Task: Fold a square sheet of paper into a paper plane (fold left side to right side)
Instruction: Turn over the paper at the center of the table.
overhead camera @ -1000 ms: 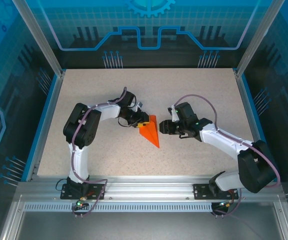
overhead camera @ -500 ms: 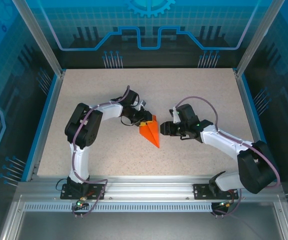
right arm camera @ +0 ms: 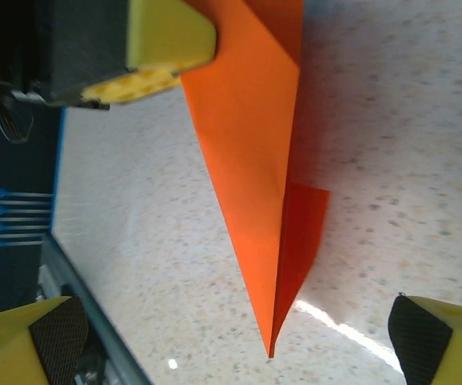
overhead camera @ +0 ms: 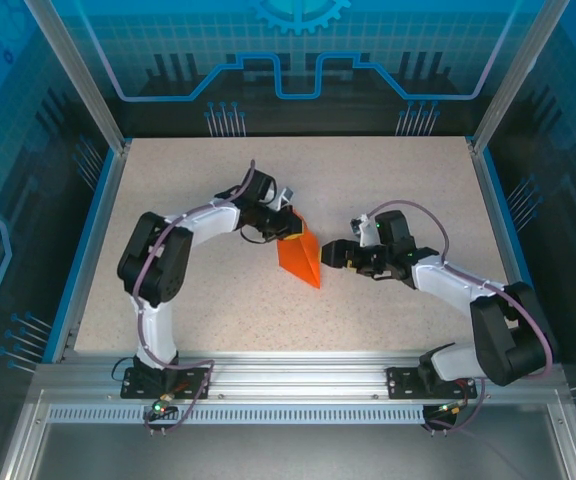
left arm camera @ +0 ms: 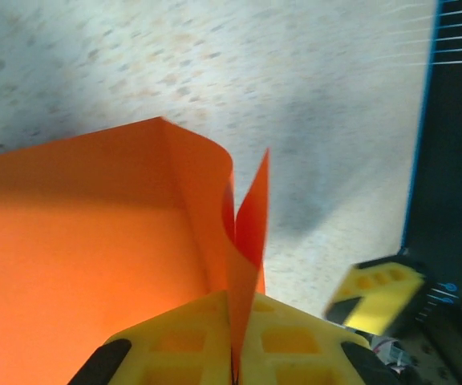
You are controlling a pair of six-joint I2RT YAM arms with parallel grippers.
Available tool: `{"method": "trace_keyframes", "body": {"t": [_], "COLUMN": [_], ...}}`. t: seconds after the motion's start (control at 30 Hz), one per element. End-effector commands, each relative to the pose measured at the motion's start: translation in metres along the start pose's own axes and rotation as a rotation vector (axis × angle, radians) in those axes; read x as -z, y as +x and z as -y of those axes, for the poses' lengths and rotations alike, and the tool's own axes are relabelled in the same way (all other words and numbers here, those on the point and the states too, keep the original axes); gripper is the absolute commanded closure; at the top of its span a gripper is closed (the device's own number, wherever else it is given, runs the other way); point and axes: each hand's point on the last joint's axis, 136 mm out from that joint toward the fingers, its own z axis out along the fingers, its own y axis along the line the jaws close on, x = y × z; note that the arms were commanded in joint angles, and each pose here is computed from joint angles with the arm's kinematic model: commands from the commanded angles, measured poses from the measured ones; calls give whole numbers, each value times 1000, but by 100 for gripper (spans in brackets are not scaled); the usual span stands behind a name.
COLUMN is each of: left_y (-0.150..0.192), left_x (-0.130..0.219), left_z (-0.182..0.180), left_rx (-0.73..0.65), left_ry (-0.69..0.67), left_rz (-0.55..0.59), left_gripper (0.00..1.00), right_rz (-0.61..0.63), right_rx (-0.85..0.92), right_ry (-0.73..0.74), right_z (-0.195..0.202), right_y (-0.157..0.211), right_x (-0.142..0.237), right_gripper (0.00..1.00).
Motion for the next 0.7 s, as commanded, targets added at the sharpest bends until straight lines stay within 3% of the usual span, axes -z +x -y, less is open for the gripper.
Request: {"method": "trace_keyframes", "body": {"t": [0.0, 0.23, 0.43, 0.67], "left_y": [-16, -22, -16, -10], "left_x": [36, 66, 70, 65], "left_z": [41, 78, 87, 82], "left_rx": [-67, -89, -78, -61], "left_ry": [56, 142, 192, 212], "left_rz": [86, 148, 132, 116], "left_gripper": [93, 93, 93, 93], "right_rz": [-61, -173, -147, -64], "right_rx": [26, -4, -8, 31], "right_ry": [-172, -291, -380, -403], "right_z": [-26, -45, -62, -72], "right_y": [4, 19, 8, -16], "right_x": [-1, -23, -31, -16], "right_gripper": [0, 0, 1, 24]}}
